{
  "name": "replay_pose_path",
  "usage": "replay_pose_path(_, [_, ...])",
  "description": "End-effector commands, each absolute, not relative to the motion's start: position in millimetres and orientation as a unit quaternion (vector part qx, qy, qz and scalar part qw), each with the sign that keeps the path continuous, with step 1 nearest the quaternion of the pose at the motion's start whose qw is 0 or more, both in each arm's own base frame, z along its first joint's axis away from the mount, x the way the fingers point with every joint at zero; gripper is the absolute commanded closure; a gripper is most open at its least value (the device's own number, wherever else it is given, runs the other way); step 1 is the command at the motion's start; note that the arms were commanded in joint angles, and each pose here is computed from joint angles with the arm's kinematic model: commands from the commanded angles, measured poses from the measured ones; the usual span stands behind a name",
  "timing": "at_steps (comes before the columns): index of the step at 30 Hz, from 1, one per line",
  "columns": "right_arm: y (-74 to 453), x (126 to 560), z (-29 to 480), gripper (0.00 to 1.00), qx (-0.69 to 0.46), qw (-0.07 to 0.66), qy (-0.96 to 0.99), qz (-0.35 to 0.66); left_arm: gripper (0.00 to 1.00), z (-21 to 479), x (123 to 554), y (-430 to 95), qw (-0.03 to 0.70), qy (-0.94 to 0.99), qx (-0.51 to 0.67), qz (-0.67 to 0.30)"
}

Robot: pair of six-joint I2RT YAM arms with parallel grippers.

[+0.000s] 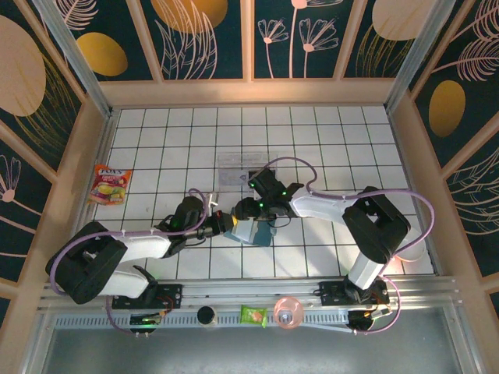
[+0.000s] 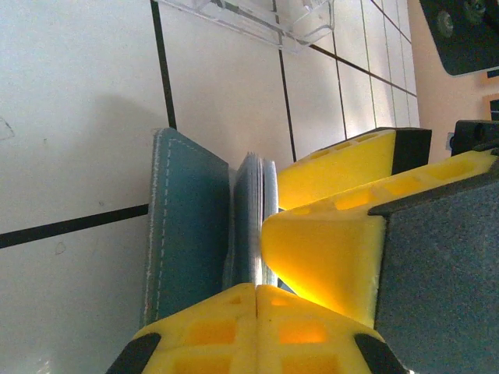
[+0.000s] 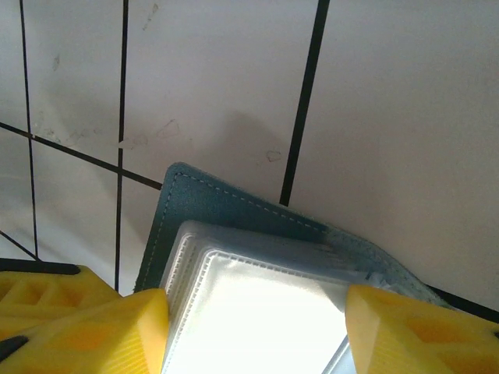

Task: Take the credit cards out of the card holder

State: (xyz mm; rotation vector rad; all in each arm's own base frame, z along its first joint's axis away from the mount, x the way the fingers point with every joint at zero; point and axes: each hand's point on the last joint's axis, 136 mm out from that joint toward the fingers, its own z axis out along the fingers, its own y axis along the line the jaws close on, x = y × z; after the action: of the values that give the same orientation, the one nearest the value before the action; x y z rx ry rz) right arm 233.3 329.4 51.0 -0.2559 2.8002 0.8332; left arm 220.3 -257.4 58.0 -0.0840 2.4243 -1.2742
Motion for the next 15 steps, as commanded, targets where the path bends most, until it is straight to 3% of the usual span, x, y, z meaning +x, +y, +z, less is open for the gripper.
replay_pose_path(1, [303.1, 225.2, 33.7, 0.39, -0.067, 0.092, 0.965, 0.235, 1.0, 64.7, 219.1, -259.0, 0.204, 0.859, -0.031, -0.469])
replay_pose_path(15, [280.3, 218.4, 30.0, 0.39, -0.063, 0.108, 0.971, 0.205, 1.0, 63.2, 219.2, -258.8, 0.202, 0.859, -0.036, -0.469])
